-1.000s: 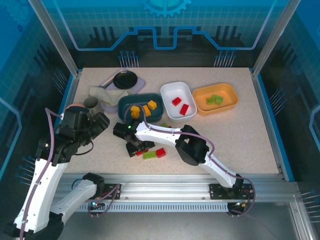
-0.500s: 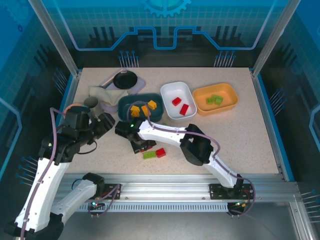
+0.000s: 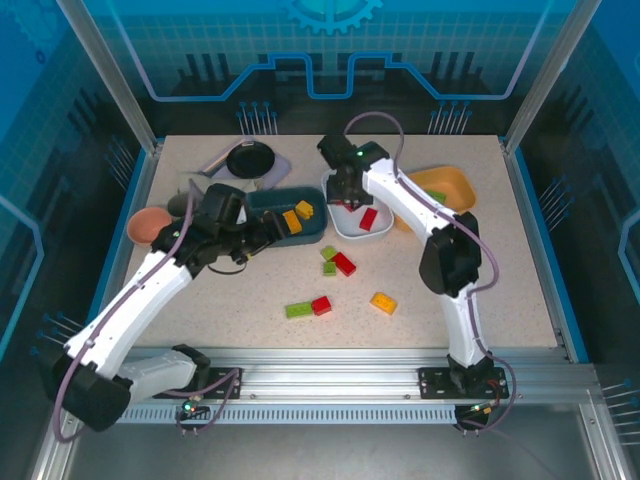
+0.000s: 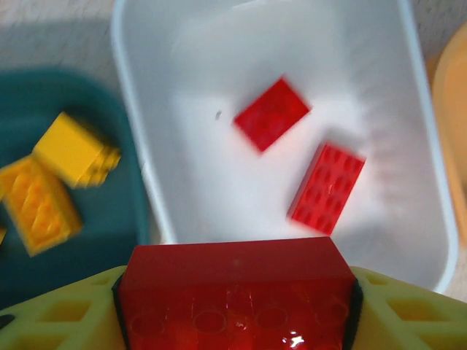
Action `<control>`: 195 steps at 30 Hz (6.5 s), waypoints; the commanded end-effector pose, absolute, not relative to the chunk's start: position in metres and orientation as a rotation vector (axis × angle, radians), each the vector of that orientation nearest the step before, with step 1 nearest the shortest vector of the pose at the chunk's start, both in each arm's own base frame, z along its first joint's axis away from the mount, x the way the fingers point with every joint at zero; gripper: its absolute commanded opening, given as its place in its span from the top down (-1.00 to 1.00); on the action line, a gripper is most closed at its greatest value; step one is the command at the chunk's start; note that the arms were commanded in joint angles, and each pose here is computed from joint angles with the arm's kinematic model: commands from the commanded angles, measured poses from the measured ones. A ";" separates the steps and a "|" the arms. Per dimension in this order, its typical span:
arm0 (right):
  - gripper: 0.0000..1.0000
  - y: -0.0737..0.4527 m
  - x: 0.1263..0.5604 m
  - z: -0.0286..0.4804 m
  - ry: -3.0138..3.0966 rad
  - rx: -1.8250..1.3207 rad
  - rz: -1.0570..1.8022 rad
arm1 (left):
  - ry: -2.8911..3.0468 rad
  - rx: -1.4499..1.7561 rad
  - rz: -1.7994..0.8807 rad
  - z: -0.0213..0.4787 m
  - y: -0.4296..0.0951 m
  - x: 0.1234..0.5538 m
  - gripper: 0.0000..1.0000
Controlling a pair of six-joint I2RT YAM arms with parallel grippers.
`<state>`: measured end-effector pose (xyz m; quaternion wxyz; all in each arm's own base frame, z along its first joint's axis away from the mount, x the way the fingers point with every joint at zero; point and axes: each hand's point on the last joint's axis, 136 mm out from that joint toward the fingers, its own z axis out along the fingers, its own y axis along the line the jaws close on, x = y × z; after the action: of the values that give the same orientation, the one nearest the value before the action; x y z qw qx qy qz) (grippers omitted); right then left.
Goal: Sort the legos into containers by color
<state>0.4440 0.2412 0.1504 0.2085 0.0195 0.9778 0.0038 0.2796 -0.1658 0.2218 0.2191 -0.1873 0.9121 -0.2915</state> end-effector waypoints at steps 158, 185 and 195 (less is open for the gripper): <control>-0.55 0.255 0.260 0.191 2.619 -0.599 0.478 | 2.795 -0.534 0.248 0.143 -0.093 0.427 -0.42; -0.84 0.378 0.189 0.048 2.389 -1.854 -0.125 | 2.356 -0.969 -0.401 0.243 -0.043 0.209 -0.59; -0.61 0.373 0.207 0.020 2.524 -1.790 -0.196 | 2.375 -0.972 -0.419 0.240 -0.043 0.196 -0.57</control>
<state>0.1988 0.3865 0.0272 0.0475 -0.5955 0.8006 -0.0472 0.2009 -0.0407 0.2455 0.2840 -0.3575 0.8767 -0.1517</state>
